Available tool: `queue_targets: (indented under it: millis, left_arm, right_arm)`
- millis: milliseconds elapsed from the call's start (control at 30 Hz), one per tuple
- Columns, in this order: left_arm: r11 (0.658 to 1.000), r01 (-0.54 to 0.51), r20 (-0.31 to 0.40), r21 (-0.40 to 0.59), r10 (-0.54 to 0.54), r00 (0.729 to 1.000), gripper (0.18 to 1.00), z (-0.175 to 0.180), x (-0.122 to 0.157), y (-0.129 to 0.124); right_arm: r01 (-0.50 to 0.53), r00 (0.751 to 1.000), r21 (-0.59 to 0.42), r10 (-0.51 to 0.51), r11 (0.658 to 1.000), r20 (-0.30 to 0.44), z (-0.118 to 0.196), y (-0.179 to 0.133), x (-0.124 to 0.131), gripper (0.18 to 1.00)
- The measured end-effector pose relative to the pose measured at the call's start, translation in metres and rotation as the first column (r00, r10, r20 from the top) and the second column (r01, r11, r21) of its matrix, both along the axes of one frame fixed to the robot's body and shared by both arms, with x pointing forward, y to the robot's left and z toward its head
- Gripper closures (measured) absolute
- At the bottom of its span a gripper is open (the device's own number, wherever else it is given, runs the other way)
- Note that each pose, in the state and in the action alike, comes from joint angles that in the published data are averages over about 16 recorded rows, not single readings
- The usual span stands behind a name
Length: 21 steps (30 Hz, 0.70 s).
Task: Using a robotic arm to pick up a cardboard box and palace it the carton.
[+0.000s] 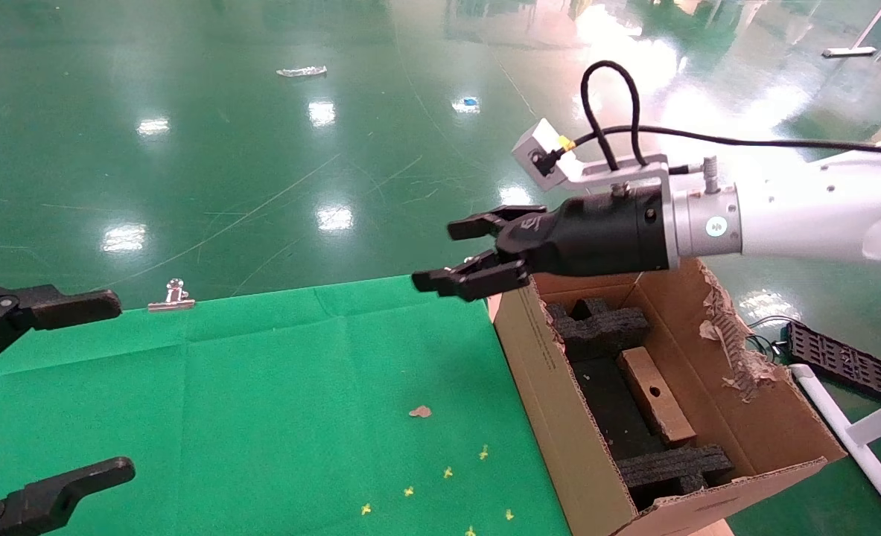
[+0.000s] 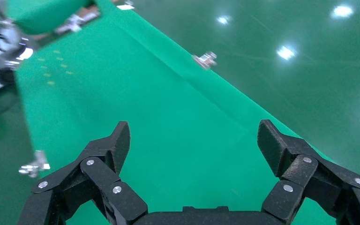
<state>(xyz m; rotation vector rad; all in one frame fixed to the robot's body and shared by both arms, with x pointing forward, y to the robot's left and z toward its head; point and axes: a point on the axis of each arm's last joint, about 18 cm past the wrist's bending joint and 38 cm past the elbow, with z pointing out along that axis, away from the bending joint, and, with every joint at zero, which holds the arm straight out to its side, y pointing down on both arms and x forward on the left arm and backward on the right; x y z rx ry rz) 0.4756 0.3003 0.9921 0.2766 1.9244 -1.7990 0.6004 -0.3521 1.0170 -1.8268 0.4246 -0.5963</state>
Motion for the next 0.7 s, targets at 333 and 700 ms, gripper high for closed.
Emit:
queue_targets:
  millis: [333, 700]
  left_arm:
    - [1.0, 0.0, 0.0, 0.0, 0.0, 1.0, 0.184, 0.0, 0.0, 0.0]
    - [1.0, 0.0, 0.0, 0.0, 0.0, 1.0, 0.184, 0.0, 0.0, 0.0]
  right_arm:
    - [-0.197, 0.975, 0.041, 0.191, 0.98, 0.112, -0.012, 0.028, -0.034, 0.178]
    - [-0.369, 0.901, 0.043, 0.346, 0.929, 0.261, -0.02, 0.044, -0.083, 0.178]
